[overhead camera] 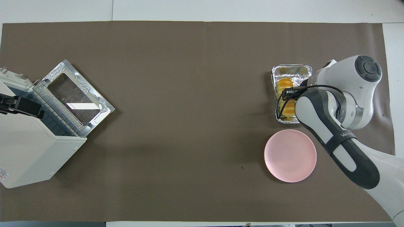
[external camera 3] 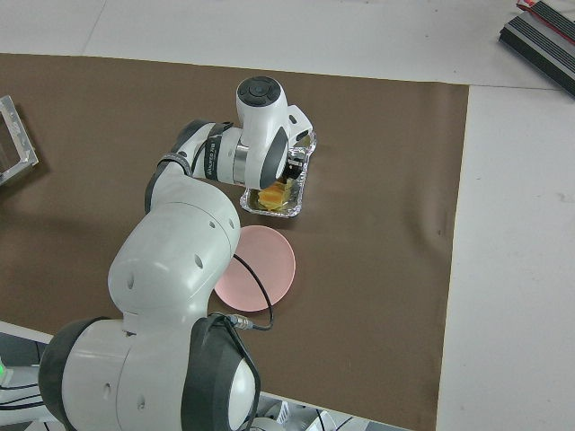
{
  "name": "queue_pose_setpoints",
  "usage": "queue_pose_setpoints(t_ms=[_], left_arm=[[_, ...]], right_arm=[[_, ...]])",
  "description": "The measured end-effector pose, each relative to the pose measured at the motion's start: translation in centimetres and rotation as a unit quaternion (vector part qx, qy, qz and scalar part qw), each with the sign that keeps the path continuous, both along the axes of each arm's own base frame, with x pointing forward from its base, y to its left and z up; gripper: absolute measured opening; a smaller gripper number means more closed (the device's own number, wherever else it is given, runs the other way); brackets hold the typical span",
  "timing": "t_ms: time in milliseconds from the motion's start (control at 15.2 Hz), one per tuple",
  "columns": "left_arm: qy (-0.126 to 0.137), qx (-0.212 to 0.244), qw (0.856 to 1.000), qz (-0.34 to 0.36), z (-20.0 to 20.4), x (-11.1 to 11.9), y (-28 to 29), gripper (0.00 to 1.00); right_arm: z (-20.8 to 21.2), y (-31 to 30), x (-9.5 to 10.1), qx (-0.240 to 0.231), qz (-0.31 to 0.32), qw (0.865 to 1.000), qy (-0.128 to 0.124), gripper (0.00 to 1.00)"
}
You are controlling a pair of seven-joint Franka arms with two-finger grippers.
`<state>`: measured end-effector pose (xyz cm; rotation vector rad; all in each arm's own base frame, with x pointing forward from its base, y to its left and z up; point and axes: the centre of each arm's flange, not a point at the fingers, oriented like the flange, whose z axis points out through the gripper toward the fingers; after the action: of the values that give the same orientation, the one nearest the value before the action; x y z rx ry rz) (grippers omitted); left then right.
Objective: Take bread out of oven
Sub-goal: 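Lower the right gripper into the foil tray and grasp the bread rolls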
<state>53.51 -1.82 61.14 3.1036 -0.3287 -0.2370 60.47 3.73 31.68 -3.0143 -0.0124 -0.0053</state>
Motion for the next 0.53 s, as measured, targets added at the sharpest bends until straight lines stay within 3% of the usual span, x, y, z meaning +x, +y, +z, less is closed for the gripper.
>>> queue_pose_setpoints(t_ms=[197,526], left_arm=[[0.0,0.0,1.0,0.0,0.0,0.0,0.0,1.0],[0.0,0.0,1.0,0.0,0.0,0.0,0.0,1.0]], right_arm=[[0.0,-0.4,0.0,0.0,0.02,1.0,-0.003,0.15],[1.1,-0.8,0.2,0.002,0.02,1.0,0.003,0.07]])
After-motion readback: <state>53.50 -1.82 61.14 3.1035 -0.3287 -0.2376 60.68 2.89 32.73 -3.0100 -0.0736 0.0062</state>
